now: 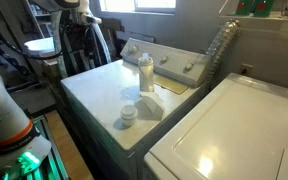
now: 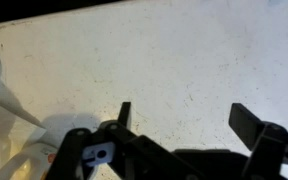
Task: Use the paper towel to wipe the top of the left washing machine
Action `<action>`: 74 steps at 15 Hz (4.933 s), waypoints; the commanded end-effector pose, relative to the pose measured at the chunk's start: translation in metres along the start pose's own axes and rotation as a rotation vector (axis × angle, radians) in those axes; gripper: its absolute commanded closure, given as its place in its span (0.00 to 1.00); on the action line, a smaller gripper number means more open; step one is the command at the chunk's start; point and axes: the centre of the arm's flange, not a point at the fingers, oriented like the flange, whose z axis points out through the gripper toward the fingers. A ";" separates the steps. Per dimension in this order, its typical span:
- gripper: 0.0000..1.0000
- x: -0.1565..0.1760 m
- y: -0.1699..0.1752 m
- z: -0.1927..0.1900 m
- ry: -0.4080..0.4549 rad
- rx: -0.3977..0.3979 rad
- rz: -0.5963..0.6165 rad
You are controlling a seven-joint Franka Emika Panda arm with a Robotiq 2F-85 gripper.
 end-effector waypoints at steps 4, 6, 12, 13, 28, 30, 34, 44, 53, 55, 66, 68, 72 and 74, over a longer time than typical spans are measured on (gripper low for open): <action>0.00 0.000 0.000 0.000 -0.001 0.000 0.000; 0.00 0.009 0.015 0.012 -0.032 0.001 0.033; 0.00 0.036 0.107 0.068 0.053 -0.098 -0.083; 0.00 0.040 0.120 0.076 0.082 -0.106 -0.114; 0.00 0.054 0.220 0.125 0.126 -0.137 -0.214; 0.00 0.054 0.235 0.130 0.131 -0.208 -0.223; 0.00 0.058 0.259 0.148 0.123 -0.263 -0.248; 0.00 0.073 0.278 0.190 0.282 -0.299 -0.242; 0.47 0.086 0.272 0.223 0.301 -0.204 -0.223; 0.63 0.088 0.268 0.225 0.297 -0.182 -0.224; 1.00 0.075 0.255 0.164 0.229 -0.054 -0.154; 1.00 0.073 0.248 0.151 0.218 -0.047 -0.144; 1.00 0.070 0.234 0.127 0.163 0.022 -0.089; 1.00 0.068 0.227 0.122 0.103 0.074 -0.063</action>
